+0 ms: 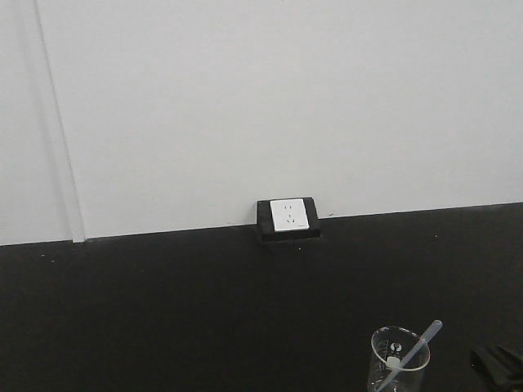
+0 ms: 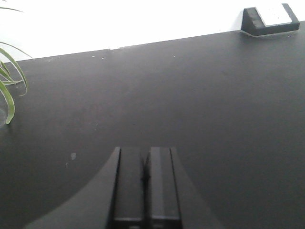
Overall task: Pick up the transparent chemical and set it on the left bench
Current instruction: 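Close the right gripper on the pipette bulb and lift it out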
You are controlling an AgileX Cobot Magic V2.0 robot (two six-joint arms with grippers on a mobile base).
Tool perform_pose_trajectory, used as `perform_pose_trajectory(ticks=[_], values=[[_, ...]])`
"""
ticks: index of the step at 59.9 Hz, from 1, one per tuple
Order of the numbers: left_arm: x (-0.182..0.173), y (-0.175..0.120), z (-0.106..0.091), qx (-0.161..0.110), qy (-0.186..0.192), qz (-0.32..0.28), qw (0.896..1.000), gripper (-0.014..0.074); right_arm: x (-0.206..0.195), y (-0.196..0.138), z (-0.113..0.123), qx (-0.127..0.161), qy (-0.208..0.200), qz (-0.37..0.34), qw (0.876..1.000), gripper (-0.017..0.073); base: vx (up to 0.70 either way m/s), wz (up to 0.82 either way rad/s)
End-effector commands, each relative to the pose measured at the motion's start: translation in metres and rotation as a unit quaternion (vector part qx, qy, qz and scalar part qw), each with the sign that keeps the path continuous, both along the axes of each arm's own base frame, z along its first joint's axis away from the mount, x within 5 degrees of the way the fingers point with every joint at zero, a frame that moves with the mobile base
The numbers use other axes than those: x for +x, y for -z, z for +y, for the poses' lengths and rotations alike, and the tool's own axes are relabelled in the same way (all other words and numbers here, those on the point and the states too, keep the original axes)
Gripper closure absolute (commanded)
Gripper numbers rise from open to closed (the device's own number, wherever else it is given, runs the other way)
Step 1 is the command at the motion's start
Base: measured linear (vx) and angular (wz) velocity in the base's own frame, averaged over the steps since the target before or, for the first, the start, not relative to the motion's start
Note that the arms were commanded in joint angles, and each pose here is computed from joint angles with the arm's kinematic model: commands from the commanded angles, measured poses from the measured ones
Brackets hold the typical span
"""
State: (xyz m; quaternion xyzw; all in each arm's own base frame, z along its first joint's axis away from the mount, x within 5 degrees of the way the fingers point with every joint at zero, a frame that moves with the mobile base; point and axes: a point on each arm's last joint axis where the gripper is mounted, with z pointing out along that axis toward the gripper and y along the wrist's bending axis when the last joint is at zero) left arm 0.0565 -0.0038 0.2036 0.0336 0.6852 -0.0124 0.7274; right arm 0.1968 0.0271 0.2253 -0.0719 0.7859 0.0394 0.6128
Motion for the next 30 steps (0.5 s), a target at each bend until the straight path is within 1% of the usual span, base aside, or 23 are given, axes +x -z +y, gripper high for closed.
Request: perform_pose_trajectory(ticks=[1,6,11,15,18,30], values=[[-0.001,-0.003,0.0,-0.007,0.0,-0.04,0.999,0.0597,0.017,-0.011,0.002,0.012,-0.002,-0.073,0.997,0.0498,0.0,0.0],[-0.001,-0.003,0.0,-0.007,0.0,-0.04,0.999,0.0597,0.027,-0.004,0.001,0.031,0.013,-0.073,0.997,0.0478,0.0,0.0],[-0.001,-0.003,0.0,-0.007,0.0,-0.04,0.999,0.0597,0.038,0.003,-0.001,0.073,0.041,-0.051,0.995,0.0435,0.0,0.0],[-0.001,-0.003,0.0,-0.007,0.0,-0.04,0.999,0.0597,0.048,0.007,-0.001,0.091,0.05,-0.039,0.994,0.0383,0.0,0.0],[-0.001,-0.003,0.0,-0.007,0.0,-0.04,0.999,0.0597,0.054,0.008,0.0,0.096,0.051,-0.038,0.993,0.0332,0.0,0.0],[-0.001,-0.003,0.0,-0.007,0.0,-0.04,0.999,0.0597,0.08,0.006,0.003,0.099,0.05,-0.061,0.992,0.0095,0.0,0.0]])
